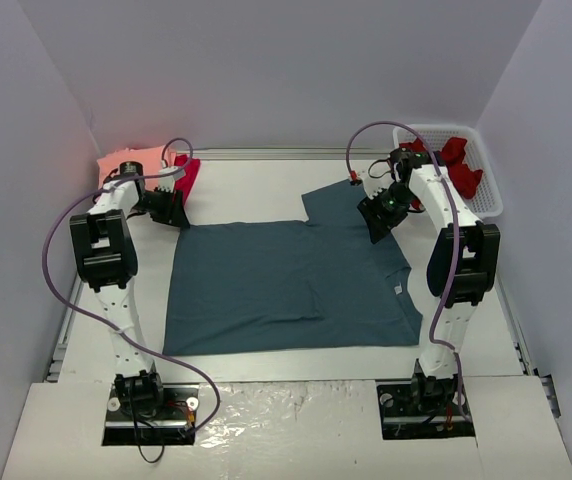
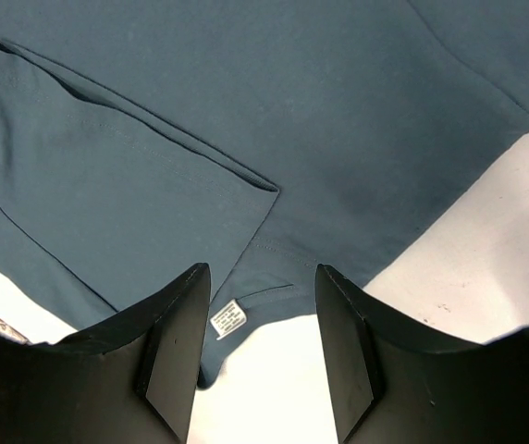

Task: Fold and stack the t-shirts
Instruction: Grap the side of the flattened tshirt furthest away from the robot with both arms

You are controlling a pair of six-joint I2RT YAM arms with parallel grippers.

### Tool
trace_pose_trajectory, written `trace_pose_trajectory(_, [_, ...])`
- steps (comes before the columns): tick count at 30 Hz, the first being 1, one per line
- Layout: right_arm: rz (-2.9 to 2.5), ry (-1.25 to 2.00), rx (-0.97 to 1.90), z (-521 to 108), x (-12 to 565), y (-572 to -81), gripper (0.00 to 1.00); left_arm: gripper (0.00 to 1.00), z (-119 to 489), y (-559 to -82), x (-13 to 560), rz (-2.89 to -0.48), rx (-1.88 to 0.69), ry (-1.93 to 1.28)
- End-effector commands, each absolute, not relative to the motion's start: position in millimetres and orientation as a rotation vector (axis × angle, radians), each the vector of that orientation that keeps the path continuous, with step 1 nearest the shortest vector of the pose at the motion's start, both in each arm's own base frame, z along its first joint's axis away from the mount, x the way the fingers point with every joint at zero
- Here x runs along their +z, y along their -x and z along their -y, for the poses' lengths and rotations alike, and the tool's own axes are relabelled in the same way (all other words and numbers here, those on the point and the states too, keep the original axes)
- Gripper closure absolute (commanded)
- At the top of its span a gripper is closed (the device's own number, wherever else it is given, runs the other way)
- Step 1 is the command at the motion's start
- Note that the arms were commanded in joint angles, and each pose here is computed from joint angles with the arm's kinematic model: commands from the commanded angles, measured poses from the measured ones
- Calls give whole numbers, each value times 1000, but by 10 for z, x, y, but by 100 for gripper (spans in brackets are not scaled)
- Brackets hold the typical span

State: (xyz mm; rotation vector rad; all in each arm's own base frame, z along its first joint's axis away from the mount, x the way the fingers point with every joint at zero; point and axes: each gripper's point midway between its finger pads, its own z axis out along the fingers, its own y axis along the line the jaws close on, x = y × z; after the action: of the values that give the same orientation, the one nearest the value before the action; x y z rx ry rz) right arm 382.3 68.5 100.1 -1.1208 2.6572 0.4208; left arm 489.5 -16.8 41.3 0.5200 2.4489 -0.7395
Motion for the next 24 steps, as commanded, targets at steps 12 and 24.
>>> trace_pose_trajectory(12, [-2706, 1141, 450, -705, 946, -3667, 55, 75, 257, -4681, 357, -2490, -766, -607])
trace_pose_trajectory(24, [-2703, 1129, 438, -710, 933, -3705, 55, 93, 288, -4608, 398, -2511, -725, -672])
